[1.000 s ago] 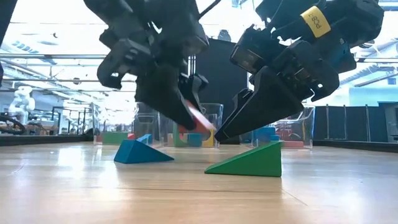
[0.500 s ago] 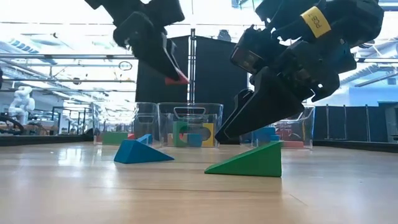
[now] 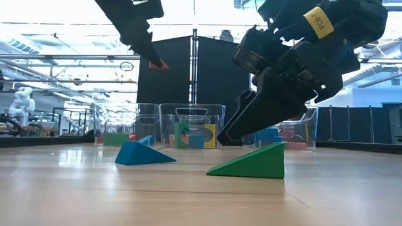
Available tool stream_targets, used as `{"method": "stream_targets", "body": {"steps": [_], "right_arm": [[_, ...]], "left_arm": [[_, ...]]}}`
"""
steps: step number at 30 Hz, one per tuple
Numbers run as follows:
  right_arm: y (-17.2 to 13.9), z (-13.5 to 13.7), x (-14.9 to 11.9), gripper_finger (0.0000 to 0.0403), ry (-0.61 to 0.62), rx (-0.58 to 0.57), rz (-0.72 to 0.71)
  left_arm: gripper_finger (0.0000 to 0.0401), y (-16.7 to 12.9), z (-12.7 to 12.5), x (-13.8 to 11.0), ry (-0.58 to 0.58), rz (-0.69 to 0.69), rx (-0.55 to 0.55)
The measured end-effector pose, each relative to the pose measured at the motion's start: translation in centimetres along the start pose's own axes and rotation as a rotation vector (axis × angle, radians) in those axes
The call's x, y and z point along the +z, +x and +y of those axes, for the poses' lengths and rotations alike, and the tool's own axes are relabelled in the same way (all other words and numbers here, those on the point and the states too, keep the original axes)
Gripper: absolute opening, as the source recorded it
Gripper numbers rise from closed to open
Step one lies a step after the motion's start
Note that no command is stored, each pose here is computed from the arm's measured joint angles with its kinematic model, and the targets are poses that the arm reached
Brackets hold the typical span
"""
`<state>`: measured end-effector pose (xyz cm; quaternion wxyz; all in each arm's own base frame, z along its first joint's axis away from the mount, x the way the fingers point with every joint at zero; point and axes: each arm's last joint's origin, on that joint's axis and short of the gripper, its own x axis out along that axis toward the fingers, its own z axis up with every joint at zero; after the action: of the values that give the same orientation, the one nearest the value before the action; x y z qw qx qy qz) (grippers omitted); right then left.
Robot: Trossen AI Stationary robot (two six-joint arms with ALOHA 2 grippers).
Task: Sort blocks by size
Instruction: Put the orange triangular block into the left transparent bin
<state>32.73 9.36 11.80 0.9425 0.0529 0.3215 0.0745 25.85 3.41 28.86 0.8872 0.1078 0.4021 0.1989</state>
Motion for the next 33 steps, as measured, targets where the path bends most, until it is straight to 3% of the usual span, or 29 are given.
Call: {"method": "stream_targets", "body": {"steps": [12,21,25,33], "right_arm": [[0.0,0.0,0.0,0.0249,0.003,0.0,0.0],[0.0,0.0,0.0,0.0249,0.003,0.0,-0.001],[0.0,0.0,0.1,0.0249,0.004,0.001,-0.008],[0.0,0.0,0.0,0.0249,0.003,0.0,-0.005]], "left_arm": [[0.0137,2.9,6.2,-3.1,-0.176,0.149,0.135],[0.0137,6.0,10.6,-6.5,-0.363,0.23,0.009],[0.0137,8.2,11.2,-7.9,-0.379,0.317,-0.001],[0.0137,12.3,10.9,-9.7,-0.385,0.402,-0.132]]}}
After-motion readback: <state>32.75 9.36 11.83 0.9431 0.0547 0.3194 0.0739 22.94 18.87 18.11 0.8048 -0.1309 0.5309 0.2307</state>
